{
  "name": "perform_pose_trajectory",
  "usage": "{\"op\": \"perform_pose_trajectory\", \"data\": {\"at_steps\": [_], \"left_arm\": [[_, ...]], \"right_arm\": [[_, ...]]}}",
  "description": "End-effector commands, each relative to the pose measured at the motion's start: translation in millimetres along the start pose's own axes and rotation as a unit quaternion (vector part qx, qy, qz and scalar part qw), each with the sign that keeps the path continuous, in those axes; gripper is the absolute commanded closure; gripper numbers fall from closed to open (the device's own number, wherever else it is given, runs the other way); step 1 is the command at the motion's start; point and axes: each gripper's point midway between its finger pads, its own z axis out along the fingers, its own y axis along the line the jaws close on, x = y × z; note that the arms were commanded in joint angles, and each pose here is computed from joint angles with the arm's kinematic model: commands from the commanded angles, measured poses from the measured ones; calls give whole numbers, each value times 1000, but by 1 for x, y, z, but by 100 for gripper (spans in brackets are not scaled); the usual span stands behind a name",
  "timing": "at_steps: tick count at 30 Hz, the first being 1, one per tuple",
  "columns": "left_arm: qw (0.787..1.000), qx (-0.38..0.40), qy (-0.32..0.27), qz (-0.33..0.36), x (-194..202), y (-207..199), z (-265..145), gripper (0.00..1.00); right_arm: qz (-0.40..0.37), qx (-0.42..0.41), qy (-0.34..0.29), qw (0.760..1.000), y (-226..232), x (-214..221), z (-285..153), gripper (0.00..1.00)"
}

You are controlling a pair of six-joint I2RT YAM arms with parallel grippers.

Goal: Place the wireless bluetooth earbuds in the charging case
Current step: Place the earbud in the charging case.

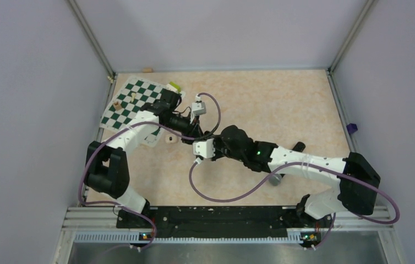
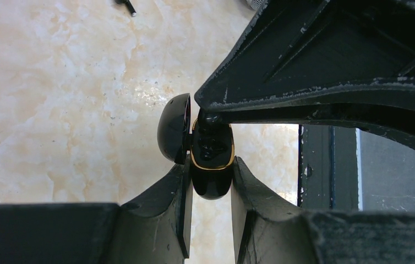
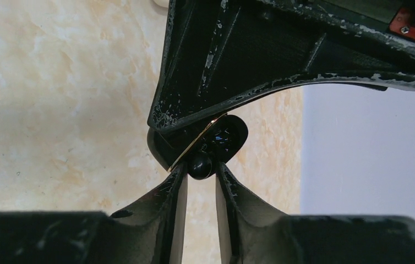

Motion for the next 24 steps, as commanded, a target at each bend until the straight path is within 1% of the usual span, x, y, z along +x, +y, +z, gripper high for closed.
{"op": "perform_pose_trajectory", "data": {"at_steps": [1,3,8,11,12,14,15,16,18,20,21,22,24], "left_arm": [[997,28,-44,50,-27,-19,-5,100],[997,28,-44,50,-27,-18,-4,100],[997,31,-44,52,-28,-19,-5,100],[997,36,-45,53,-28,-21,-5,100],[997,38,-45,53,-28,-22,-5,100],[996,43,-47,57,-29,-25,-6,100],[996,50,-48,63,-29,-29,-7,100],[994,60,-53,72,-31,-34,-9,100],[990,86,-62,93,-32,-49,-14,100],[986,100,-72,115,-34,-61,-21,100],[984,101,-78,126,-37,-64,-24,100],[983,98,-83,130,-39,-65,-27,100],[983,83,-86,136,-42,-64,-32,100]], "right_arm": [[15,-28,-24,999,5,-19,-7,70],[17,-23,-31,999,-1,-23,-14,64],[34,-25,-56,998,-12,-37,-31,42],[55,-29,-73,995,-18,-42,-38,35],[61,-28,-76,995,-21,-43,-41,31],[71,-24,-78,994,-28,-41,-46,27],[81,-21,-83,993,-35,-41,-51,27],[94,-14,-88,992,-45,-40,-58,22],[124,-7,-100,987,-65,-35,-77,14],[155,6,-111,982,-87,-22,-98,4],[170,12,-109,979,-96,-12,-106,2],[182,17,-101,978,-101,0,-111,1],[204,21,-55,977,-100,32,-109,1]]}}
